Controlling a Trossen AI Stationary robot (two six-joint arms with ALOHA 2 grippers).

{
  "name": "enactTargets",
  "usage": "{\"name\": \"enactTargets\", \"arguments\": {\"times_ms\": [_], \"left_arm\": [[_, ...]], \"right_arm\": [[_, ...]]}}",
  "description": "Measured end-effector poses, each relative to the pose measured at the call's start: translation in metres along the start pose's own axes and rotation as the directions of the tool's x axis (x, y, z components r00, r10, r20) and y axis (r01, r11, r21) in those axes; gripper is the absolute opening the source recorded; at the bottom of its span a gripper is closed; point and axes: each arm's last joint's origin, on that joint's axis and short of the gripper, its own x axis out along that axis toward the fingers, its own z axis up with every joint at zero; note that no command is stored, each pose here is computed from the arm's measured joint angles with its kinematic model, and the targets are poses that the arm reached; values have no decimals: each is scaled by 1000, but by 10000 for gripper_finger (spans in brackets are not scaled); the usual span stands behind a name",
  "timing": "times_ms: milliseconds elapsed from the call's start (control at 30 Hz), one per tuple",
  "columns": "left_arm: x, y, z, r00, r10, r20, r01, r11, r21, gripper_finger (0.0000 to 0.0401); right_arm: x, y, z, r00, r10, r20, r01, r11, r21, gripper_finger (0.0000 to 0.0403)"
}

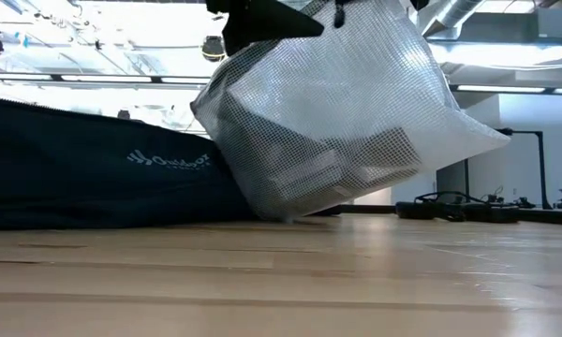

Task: Unpack backpack
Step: Open the white zip bag

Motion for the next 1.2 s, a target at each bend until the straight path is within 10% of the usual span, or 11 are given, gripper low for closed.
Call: {"name": "enactTargets", "arguments": {"times_ms": [800, 1200], "left_arm": [[16, 11, 8, 994, -13, 113, 18, 999, -48, 187], [16, 10, 9, 991, -64, 118, 67, 997, -26, 10]], "right_arm": [[1, -1, 1, 1000, -1, 6, 1, 1000, 9, 0], [1, -1, 1, 1000, -2, 5, 1, 1000, 8, 0]]}}
